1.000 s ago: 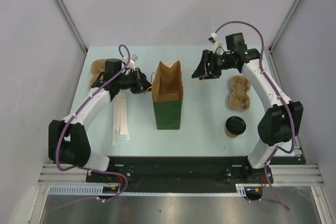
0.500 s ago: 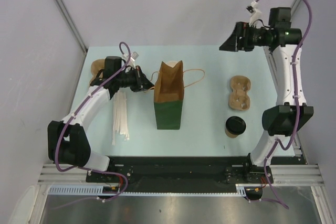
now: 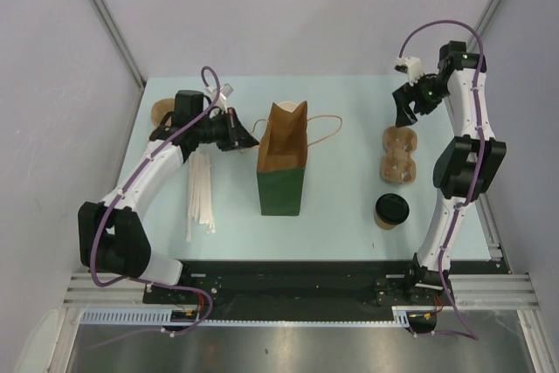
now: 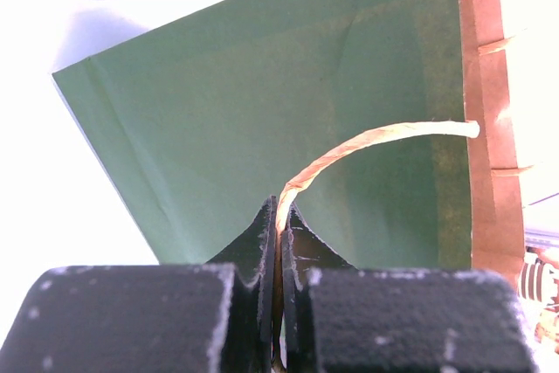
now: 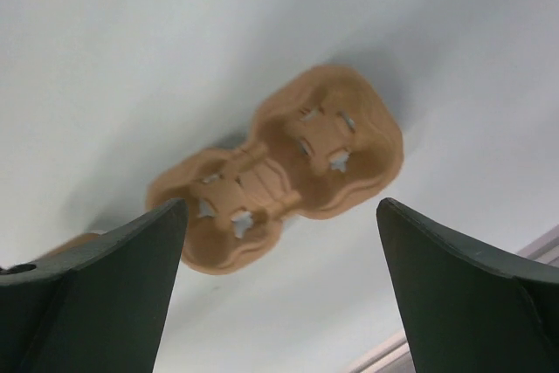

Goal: Pack the takeout coffee

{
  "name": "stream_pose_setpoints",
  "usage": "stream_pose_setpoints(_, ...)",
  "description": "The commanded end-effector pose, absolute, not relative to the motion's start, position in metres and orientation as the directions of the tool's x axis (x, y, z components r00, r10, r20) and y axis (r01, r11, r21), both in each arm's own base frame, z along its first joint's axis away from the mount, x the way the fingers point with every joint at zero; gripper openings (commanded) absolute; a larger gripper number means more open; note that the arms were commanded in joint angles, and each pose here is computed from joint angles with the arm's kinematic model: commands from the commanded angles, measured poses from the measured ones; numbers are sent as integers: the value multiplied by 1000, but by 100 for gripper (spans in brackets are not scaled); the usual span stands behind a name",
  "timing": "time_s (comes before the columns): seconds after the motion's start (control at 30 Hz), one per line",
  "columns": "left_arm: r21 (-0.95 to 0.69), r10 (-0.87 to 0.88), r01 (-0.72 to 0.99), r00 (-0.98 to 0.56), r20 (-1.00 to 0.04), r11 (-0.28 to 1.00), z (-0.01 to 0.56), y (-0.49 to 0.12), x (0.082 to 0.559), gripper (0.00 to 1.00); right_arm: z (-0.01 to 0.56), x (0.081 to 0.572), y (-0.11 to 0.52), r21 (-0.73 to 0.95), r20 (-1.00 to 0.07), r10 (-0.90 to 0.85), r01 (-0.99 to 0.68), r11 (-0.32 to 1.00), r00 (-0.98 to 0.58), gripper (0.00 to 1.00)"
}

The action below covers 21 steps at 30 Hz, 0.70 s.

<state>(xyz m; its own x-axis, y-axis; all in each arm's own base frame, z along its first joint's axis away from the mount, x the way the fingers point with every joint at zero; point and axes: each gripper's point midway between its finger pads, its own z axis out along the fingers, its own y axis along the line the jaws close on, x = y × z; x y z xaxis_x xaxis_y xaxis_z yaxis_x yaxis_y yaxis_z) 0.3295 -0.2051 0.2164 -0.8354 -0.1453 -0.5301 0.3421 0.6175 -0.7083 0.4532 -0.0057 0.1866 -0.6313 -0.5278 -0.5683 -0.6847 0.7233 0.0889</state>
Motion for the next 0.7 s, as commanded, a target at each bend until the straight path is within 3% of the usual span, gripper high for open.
stream_pose_setpoints(0.0,-678,-119,393,-808,-577,621,228,-209,333,0,153,466,-34,7,-496,-642,-742,670,-584,95)
stream_pose_setpoints(0.33,-667,-102,397,-809,-578,630,227,-207,330,7,101,503,-44,-52,-463,-703,-775,630,-540,94)
stream_pose_setpoints(0.57,-659,-86,405,-810,-580,634,225,-206,328,9,72,523,-49,-85,-457,-710,-768,635,-537,88)
stream_pose_setpoints(0.67,-653,-75,414,-807,-585,635,226,-206,330,9,63,525,-51,-88,-449,-719,-775,626,-530,80)
